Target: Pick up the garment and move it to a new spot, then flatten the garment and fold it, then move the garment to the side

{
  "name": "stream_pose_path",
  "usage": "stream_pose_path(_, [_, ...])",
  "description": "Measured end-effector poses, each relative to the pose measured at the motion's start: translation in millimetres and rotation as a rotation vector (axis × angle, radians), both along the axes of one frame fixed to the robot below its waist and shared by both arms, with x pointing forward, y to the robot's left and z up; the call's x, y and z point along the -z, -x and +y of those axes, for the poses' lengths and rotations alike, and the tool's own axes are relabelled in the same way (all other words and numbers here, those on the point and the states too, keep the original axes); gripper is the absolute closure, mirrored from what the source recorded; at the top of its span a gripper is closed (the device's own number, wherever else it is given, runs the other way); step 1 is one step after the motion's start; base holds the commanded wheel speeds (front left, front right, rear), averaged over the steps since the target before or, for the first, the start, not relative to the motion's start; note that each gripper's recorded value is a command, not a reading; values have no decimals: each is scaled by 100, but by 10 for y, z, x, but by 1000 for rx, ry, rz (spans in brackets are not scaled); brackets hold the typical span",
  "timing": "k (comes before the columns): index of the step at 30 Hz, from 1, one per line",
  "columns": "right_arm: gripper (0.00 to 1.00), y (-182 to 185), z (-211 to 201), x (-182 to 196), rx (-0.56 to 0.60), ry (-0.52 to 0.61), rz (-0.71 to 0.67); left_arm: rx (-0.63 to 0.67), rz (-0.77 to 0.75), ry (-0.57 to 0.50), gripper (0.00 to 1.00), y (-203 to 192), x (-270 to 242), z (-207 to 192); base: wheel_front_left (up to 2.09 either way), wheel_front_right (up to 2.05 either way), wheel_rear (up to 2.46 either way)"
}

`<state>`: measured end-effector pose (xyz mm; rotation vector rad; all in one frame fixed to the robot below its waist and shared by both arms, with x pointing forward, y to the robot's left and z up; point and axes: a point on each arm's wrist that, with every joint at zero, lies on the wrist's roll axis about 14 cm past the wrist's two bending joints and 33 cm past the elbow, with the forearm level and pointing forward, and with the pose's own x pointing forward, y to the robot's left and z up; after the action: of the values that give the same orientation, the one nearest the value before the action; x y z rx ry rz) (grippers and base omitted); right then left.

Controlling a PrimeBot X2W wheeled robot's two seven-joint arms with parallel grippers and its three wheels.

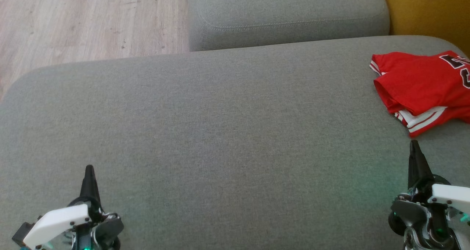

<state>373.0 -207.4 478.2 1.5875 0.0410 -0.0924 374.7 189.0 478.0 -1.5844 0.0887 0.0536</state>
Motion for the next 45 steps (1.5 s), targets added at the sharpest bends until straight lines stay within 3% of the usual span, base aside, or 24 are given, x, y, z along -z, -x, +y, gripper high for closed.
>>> stream_pose_path(45, [100, 2, -7, 1, 2, 1, 0, 5, 0, 2, 100, 1, 1, -8, 0, 0, 0])
